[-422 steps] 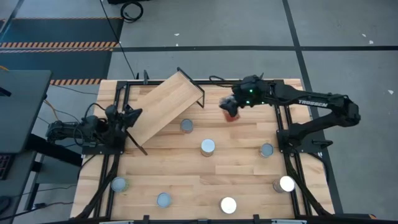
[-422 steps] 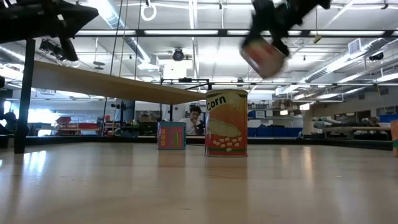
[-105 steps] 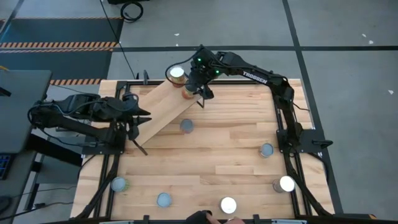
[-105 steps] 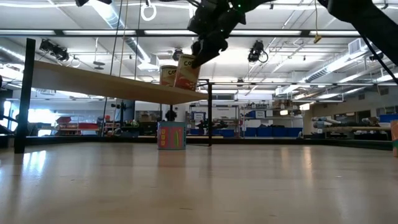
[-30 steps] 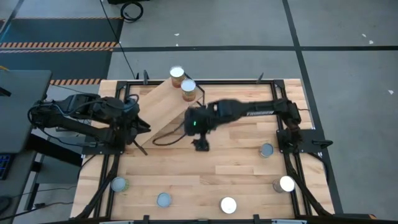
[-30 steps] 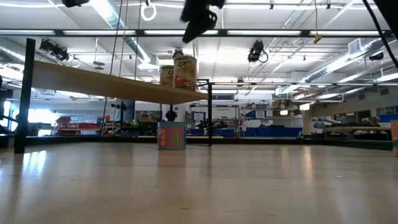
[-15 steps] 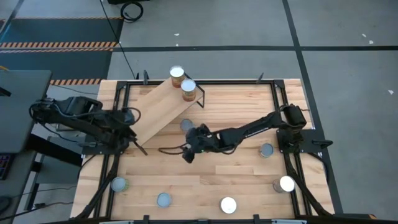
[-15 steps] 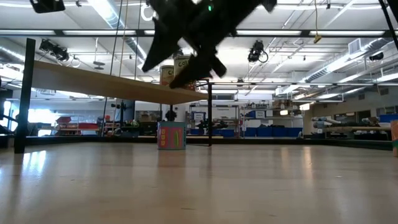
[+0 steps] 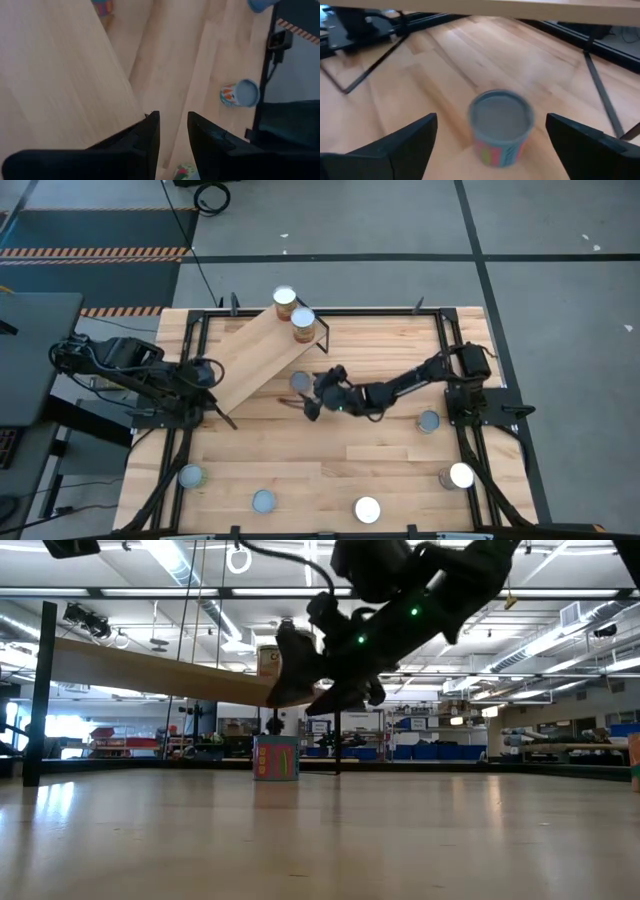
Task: Pick and place cans onto a shelf
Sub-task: Put the small canned corn on the shelf
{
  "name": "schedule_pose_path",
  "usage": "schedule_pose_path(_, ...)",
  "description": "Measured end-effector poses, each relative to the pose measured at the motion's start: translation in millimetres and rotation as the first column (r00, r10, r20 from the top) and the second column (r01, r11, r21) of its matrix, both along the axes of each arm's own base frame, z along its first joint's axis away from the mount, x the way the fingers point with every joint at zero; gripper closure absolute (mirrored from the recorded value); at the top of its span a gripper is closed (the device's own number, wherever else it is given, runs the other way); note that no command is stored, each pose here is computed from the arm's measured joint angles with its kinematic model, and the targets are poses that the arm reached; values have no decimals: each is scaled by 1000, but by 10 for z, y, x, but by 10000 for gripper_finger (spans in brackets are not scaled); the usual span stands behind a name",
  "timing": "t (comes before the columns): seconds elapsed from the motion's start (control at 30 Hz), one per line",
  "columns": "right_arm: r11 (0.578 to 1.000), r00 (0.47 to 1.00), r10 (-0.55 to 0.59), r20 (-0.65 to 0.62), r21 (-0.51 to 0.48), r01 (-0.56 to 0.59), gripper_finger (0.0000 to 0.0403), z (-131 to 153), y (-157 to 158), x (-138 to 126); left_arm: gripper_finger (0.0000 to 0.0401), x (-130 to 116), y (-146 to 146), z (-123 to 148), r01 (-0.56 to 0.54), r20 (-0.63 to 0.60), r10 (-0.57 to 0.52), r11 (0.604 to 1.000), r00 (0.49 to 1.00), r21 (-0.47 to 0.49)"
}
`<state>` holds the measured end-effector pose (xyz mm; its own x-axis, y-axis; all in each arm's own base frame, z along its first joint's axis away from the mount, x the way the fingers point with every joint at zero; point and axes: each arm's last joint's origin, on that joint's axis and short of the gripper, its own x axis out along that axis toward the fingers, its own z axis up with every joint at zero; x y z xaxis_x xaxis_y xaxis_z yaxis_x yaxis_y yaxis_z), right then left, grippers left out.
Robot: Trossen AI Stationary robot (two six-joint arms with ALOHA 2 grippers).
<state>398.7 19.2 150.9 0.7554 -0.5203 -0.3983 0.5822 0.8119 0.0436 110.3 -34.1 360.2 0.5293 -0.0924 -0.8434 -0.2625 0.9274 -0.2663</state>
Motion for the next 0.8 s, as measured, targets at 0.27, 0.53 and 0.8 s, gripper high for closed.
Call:
schedule_pose_path(0.27, 983, 982, 184, -29, 9, -184, 7, -16, -401, 56, 296, 1, 9, 1, 4, 10, -4, 999, 1000, 37)
schedule_pose_path(0.53, 953, 953, 301, -46, -17, -302, 4, -58, -591, 74, 296, 5, 21, 1, -19, 22, 18, 997, 1000, 73)
schedule_pose_path(0.8, 954, 955, 291, -49, -55, -293, 5, -193, -630, 106, 296, 8, 32, 2, -38, 30, 35, 995, 999, 97)
